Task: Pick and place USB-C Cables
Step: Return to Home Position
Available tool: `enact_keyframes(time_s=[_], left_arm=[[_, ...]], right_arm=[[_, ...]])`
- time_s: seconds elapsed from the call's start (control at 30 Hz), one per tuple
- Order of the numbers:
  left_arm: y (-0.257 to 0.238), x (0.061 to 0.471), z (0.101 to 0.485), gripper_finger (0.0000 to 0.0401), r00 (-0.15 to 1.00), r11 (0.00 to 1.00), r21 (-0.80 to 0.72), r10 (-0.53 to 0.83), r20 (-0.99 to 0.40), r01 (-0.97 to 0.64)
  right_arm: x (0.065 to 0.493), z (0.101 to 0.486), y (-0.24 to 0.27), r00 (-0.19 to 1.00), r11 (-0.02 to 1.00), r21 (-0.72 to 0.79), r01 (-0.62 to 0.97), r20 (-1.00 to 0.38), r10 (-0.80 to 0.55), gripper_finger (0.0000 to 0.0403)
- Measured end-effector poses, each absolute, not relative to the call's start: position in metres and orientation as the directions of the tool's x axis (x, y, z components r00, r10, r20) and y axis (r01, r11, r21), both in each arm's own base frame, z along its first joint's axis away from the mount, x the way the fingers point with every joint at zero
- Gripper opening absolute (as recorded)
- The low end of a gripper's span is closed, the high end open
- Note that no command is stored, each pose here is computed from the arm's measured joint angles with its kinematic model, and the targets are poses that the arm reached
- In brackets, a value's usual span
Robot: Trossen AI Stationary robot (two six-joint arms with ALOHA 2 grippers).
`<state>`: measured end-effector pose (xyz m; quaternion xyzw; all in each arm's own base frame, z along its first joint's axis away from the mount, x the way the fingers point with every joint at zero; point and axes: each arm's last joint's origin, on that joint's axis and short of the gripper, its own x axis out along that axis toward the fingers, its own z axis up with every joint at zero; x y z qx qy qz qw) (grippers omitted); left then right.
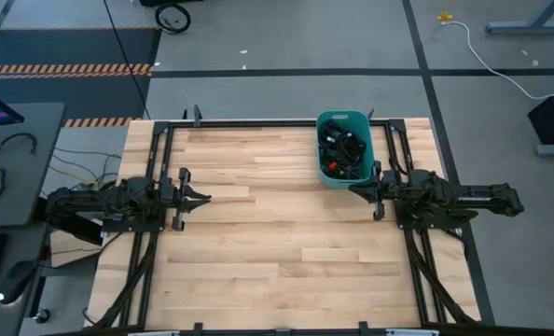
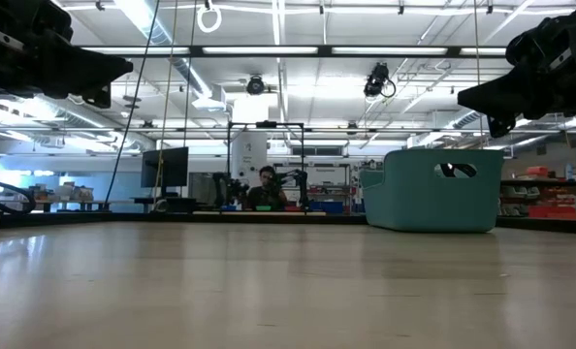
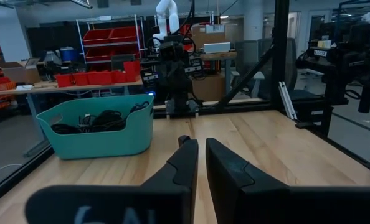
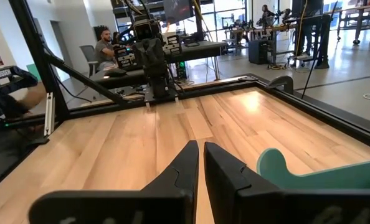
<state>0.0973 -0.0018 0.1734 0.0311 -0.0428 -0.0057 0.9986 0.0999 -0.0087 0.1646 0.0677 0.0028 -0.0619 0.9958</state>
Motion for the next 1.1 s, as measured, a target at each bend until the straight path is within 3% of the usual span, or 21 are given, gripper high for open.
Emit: enact_keyframes(time_s=[1.1], left_arm=[[-0.0018,0.0973,0.1734,0.0031,0.996,0.998,0.062,-0.014,0.085,0.009]], right_arm=[[0.0999,0.1646,-0.0087,0.992,0.983,0.135,0.123,-0.014,-0.123,0.0030]])
